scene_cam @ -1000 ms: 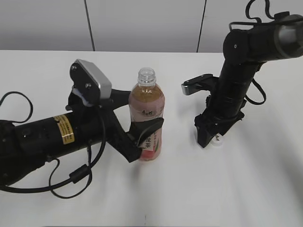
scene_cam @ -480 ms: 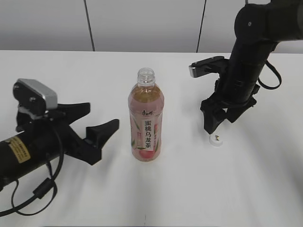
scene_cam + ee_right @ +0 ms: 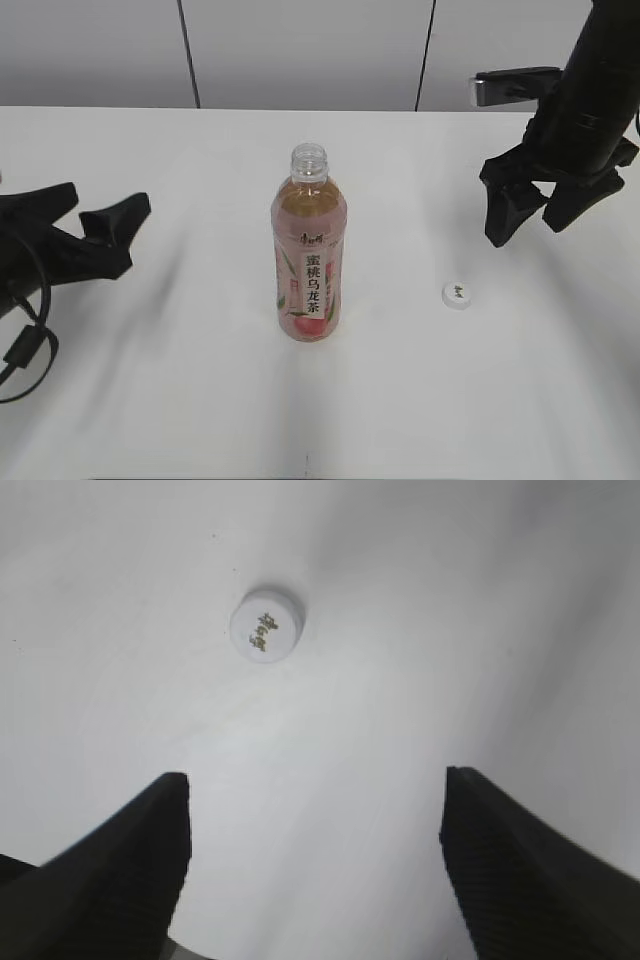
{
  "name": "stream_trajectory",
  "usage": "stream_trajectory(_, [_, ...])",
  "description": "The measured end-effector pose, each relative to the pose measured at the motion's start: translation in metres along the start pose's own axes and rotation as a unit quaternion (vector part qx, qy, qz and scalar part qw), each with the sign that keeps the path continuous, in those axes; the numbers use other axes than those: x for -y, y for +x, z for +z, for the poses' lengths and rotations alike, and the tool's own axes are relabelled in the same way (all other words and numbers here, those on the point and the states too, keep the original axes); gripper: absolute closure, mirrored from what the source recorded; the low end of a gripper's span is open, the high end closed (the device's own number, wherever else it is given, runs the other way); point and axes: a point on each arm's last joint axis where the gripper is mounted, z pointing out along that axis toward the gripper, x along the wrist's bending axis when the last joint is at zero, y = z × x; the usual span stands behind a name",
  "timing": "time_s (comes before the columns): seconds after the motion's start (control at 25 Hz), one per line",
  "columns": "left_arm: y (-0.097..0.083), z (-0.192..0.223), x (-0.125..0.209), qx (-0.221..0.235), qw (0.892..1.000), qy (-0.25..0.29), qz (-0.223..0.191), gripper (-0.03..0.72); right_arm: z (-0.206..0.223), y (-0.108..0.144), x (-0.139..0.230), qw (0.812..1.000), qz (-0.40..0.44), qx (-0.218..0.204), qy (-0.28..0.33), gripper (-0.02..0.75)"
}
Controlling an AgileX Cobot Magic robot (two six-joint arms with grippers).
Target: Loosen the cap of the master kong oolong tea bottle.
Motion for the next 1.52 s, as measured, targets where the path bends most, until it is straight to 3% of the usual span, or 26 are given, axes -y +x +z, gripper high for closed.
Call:
stream_trajectory(0.2, [0.020,-0.008,-0.020,-0.079,0.996,-0.040,-0.027,0.141,-0.010,0.007,0.027,1.000,0.023,-0.002,0.005,0.164])
stream_trajectory(0.32, [0.032,-0.016,-0.028,-0.112,0.993,-0.025,-0.031,0.141,-0.010,0.012,0.049,1.000,0.029,-0.003,0.010,0.174])
stream_trajectory(0.48, [0.046,-0.033,-0.041,-0.128,0.992,0.005,0.000,0.143,-0.011,0.016,0.073,0.999,0.033,-0.002,0.011,0.177])
stream_trajectory(0.64, [0.060,-0.043,-0.051,-0.157,0.987,0.023,-0.003,0.156,-0.019,0.019,0.081,0.999,0.033,0.003,-0.016,0.177])
stream_trajectory(0.84, [0.048,-0.048,-0.056,-0.103,0.993,0.047,0.018,0.159,-0.035,0.021,0.081,0.997,0.031,0.015,-0.073,0.178])
stream_trajectory(1.04, [0.044,-0.058,-0.063,-0.109,0.992,0.062,0.031,0.159,-0.057,0.019,0.091,0.986,0.043,0.059,-0.149,0.185])
stream_trajectory(1.2, [0.042,-0.061,-0.067,-0.111,0.992,0.055,0.033,0.159,-0.059,-0.016,0.100,0.980,0.096,0.108,-0.136,0.198])
stream_trajectory(1.36, [0.043,-0.061,-0.066,-0.114,0.991,0.060,0.027,0.163,-0.061,-0.056,0.119,0.970,0.180,0.108,-0.123,0.203])
stream_trajectory(1.52, [0.042,-0.063,-0.066,-0.114,0.992,0.060,0.018,0.164,-0.071,-0.054,0.123,0.967,0.183,0.095,-0.147,0.203])
